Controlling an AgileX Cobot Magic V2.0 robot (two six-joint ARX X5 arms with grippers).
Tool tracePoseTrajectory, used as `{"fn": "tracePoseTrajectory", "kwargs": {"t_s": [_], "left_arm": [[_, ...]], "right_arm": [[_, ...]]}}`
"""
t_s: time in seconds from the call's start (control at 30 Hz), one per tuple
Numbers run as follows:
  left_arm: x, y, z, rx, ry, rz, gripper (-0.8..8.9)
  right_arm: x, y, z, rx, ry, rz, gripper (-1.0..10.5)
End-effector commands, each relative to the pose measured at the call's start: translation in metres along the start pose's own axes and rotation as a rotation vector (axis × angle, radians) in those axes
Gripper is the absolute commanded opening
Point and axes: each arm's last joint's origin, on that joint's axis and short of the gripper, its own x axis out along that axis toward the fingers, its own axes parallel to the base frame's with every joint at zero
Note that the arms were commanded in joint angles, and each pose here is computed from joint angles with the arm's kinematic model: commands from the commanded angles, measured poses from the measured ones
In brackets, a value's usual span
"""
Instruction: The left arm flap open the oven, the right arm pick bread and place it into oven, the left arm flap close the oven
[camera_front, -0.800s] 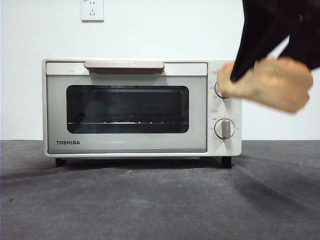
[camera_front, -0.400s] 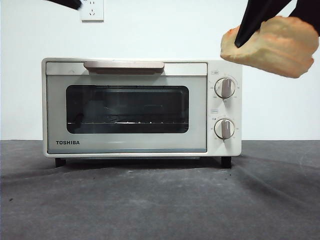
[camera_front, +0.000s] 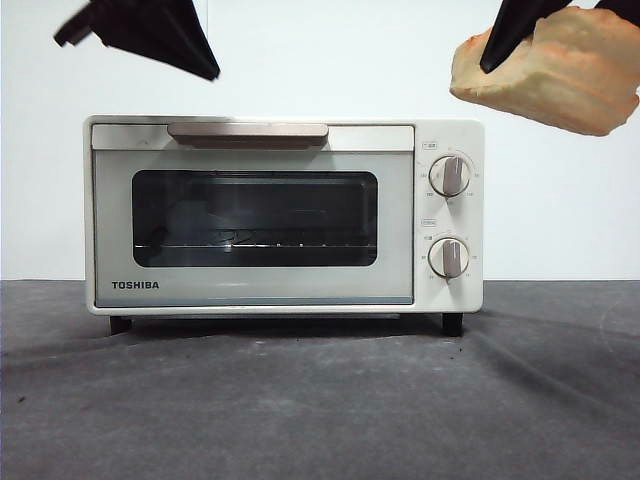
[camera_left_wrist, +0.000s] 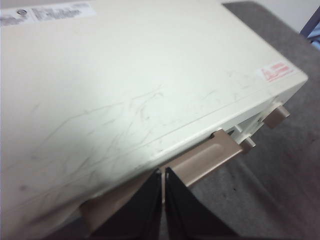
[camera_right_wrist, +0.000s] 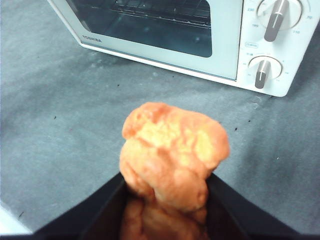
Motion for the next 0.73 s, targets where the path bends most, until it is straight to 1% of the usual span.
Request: {"fn": "tracePoseTrajectory", "kwargs": {"t_s": [0.03, 0.3, 0.73], "left_arm": [[0.007, -0.004, 0.007, 0.062, -0.031, 0.02, 0.18], [0.025, -0.008, 0.001, 0.097, 0.007, 0.03, 0.17], [0.046, -0.005, -0.01, 0.099, 0.08, 0.04, 0.17]], "right_arm": [[-0.003, 0.003, 0.005, -0.016, -0.017, 0.015, 2.0], [-0.003, 0.004, 0.005, -0.024, -0.018, 0.015, 2.0], [-0.003, 0.003, 0.004, -0.024, -0.014, 0.014, 2.0]]}}
